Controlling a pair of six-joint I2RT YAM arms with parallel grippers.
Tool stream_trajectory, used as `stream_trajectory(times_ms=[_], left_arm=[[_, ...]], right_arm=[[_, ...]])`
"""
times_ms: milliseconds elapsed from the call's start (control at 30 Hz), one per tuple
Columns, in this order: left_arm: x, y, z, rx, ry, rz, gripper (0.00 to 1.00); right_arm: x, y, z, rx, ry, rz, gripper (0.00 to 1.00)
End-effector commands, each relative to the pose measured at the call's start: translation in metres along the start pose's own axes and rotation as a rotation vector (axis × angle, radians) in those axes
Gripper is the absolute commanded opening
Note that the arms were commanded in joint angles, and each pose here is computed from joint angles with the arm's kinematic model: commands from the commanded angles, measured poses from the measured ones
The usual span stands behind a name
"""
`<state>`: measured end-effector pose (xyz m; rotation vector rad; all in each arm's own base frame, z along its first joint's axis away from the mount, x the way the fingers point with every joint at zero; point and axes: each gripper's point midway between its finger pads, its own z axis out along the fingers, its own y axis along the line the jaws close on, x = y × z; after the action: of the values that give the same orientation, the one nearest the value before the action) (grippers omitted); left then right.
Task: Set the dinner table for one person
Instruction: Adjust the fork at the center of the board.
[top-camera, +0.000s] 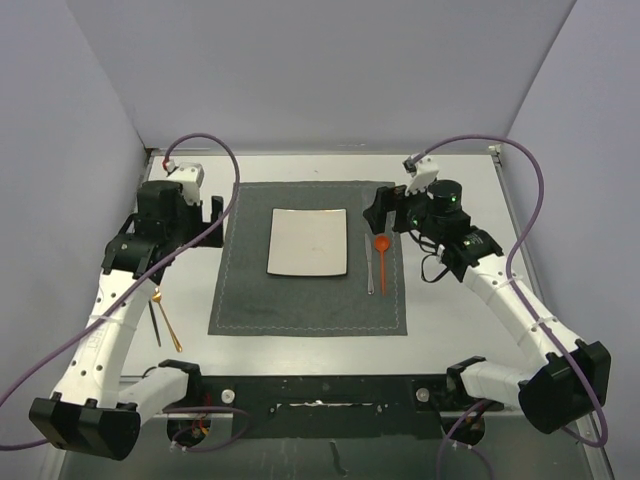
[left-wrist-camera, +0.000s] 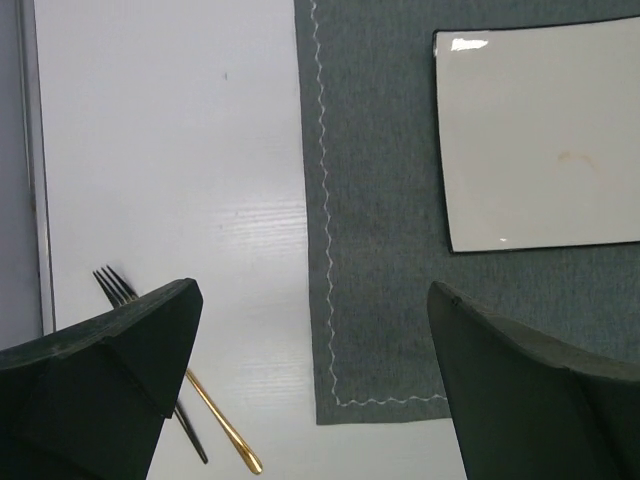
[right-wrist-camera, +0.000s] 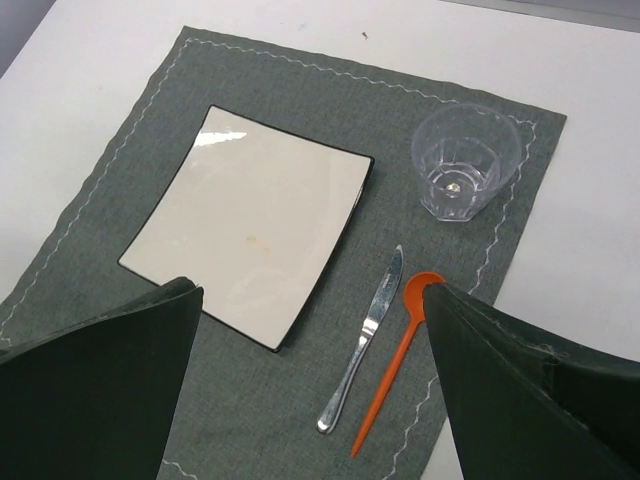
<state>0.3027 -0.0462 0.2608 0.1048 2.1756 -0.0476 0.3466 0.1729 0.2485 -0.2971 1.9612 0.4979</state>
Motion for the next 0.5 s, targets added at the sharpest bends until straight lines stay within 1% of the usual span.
stream_trajectory(times_ms=[0, 67, 167, 200, 233, 300, 333, 400, 467], left_arm=[[0.021, 0.015, 0.000, -0.093, 0.091, -0.064, 0.98], [0.038, 0.026, 0.008, -0.141, 0.183, -0.122, 0.98], [0.074, 0.040, 0.021, -0.168, 0.366, -0.291, 0.98], [0.086, 0.047, 0.023, -0.184, 0.415, -0.349, 0.98], [0.095, 0.049, 0.027, -0.187, 0.445, -0.374, 0.98], [0.111, 0.056, 0.032, -0.231, 0.480, -0.389, 0.98], [0.124, 0.064, 0.033, -0.284, 0.506, -0.417, 0.98], [0.132, 0.069, 0.033, -0.299, 0.507, -0.466, 0.97], [0.141, 0.071, 0.033, -0.288, 0.507, -0.527, 0.88]], right_arm=[[-0.019, 0.009, -0.011, -0.027, -0.047, 0.008, 0.98], [-0.024, 0.010, -0.015, -0.025, -0.030, -0.013, 0.98], [-0.030, 0.007, -0.018, -0.003, -0.008, -0.046, 0.98], [-0.032, 0.005, -0.019, 0.003, -0.006, -0.053, 0.98], [-0.035, 0.006, -0.020, 0.002, -0.006, -0.057, 0.98], [-0.038, 0.009, -0.021, -0.010, -0.002, -0.062, 0.98], [-0.041, 0.011, -0.021, -0.019, 0.004, -0.057, 0.98], [-0.040, 0.013, -0.020, -0.027, 0.014, -0.052, 0.98], [-0.039, 0.014, -0.020, -0.031, 0.020, -0.043, 0.98]])
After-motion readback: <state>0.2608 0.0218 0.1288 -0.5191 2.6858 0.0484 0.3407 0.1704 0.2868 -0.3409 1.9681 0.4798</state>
